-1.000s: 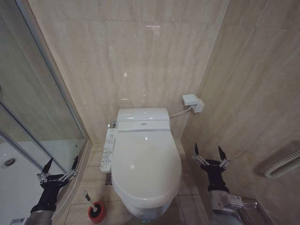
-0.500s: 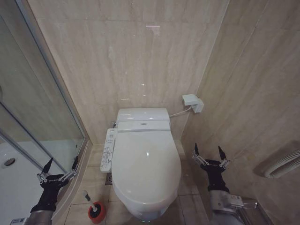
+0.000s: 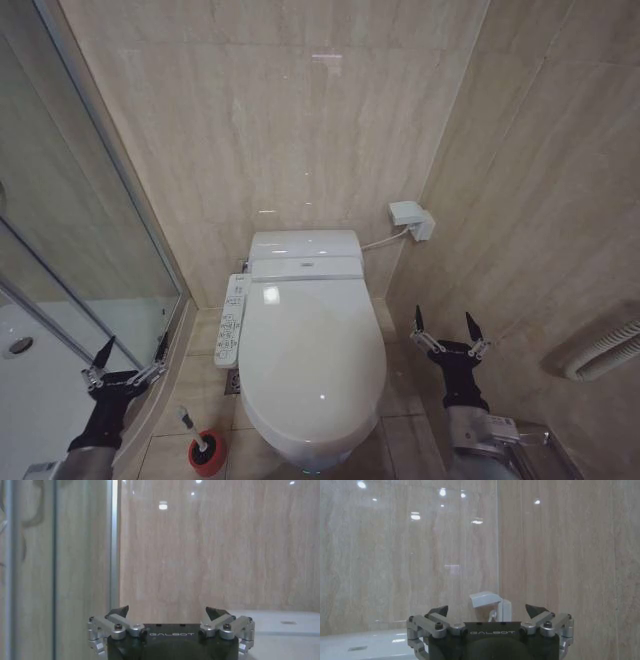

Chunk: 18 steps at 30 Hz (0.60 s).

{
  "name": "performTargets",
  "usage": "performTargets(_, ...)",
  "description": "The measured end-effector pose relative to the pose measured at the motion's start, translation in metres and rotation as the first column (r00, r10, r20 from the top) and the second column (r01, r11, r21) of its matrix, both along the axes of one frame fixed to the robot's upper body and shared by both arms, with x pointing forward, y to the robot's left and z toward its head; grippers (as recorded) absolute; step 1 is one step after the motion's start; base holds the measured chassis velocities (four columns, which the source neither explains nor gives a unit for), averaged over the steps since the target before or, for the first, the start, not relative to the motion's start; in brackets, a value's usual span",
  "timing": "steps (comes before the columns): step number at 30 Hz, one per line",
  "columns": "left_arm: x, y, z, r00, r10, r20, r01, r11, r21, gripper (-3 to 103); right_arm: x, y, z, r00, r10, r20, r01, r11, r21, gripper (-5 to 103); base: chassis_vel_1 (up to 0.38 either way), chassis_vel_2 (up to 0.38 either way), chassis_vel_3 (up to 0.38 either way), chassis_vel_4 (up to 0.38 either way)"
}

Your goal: Open the toilet lid, clean the toilet bowl with a toilet brush, close the toilet lid, and flush.

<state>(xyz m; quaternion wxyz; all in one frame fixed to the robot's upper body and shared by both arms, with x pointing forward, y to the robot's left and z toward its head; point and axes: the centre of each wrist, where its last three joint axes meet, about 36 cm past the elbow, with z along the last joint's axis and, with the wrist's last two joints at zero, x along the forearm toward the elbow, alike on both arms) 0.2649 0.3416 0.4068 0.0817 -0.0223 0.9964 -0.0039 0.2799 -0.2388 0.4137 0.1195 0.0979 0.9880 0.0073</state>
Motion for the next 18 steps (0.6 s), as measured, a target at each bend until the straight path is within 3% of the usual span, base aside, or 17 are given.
performTargets(8, 0.045, -0.033, 0.010, 0.990, -0.051, -0.134, 0.043, 0.997, -0.057, 100, 0.000, 0.000, 0.000, 1.000, 0.000, 0.000, 0.000, 1.000, 0.000, 100, 0.000, 0.000, 0.000, 0.000)
performTargets(11, 0.059, -0.043, 0.014, 0.984, -0.070, -0.164, 0.061, 0.996, -0.057, 100, 0.000, 0.000, 0.000, 1.000, 0.000, 0.000, 0.000, 1.000, 0.000, 100, 0.000, 0.000, 0.000, 0.000)
performTargets(18, 0.061, -0.046, 0.016, 0.985, -0.057, -0.163, 0.054, 0.998, -0.022, 100, 0.000, 0.000, 0.000, 1.000, 0.000, 0.000, 0.000, 1.000, 0.000, 100, 0.000, 0.000, 0.000, 0.000)
